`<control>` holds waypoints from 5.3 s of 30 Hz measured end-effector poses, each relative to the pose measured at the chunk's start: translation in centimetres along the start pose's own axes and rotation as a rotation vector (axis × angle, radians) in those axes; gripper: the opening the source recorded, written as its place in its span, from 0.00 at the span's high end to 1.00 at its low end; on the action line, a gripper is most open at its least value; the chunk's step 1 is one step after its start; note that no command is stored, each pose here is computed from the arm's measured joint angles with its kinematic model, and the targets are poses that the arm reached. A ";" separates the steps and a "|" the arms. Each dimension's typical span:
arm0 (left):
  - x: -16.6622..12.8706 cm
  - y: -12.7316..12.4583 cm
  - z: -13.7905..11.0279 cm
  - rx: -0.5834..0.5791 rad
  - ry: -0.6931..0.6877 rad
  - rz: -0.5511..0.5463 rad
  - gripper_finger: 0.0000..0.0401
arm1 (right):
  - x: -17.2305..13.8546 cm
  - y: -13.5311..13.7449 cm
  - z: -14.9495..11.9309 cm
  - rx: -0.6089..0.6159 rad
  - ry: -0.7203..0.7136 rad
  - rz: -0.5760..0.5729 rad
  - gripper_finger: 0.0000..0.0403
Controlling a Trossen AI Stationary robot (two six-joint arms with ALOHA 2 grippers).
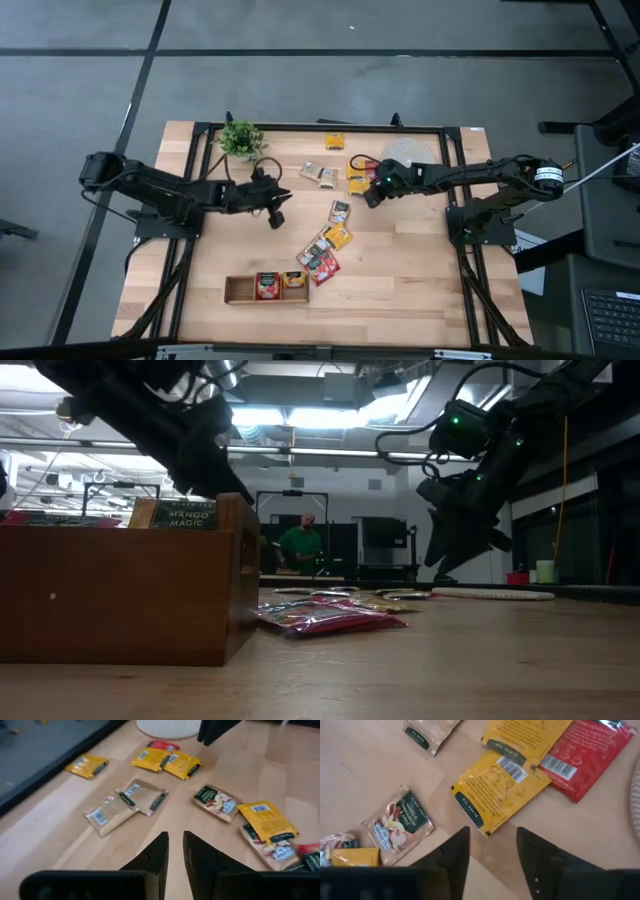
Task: Pick & Place Tea
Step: Put the yellow tea bag into the right section of the wooden organizer
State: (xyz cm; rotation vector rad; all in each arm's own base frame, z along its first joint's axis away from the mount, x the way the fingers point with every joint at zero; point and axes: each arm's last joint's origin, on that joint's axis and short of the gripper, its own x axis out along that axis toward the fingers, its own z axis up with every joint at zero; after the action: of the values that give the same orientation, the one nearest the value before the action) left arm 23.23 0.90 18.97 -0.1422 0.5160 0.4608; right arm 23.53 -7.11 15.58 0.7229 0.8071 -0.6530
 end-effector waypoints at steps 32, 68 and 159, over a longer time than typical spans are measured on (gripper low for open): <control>1.2 3.3 1.2 -0.029 -0.012 -0.046 0.88 | 5.3 -1.0 0.4 0.119 0.012 0.026 0.50; 1.2 3.3 1.5 -0.147 -0.042 -0.056 0.87 | 3.4 0.2 1.8 -0.163 -0.137 0.124 0.99; 1.9 2.3 5.5 0.056 -0.525 -0.427 0.96 | -3.6 7.6 5.9 -0.638 -0.605 0.735 0.95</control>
State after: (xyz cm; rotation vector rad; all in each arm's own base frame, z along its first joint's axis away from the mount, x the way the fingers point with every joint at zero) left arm 26.11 5.00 22.68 -0.0699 -0.0236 0.0546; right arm 29.67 -6.41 23.73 0.1689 0.1220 0.0821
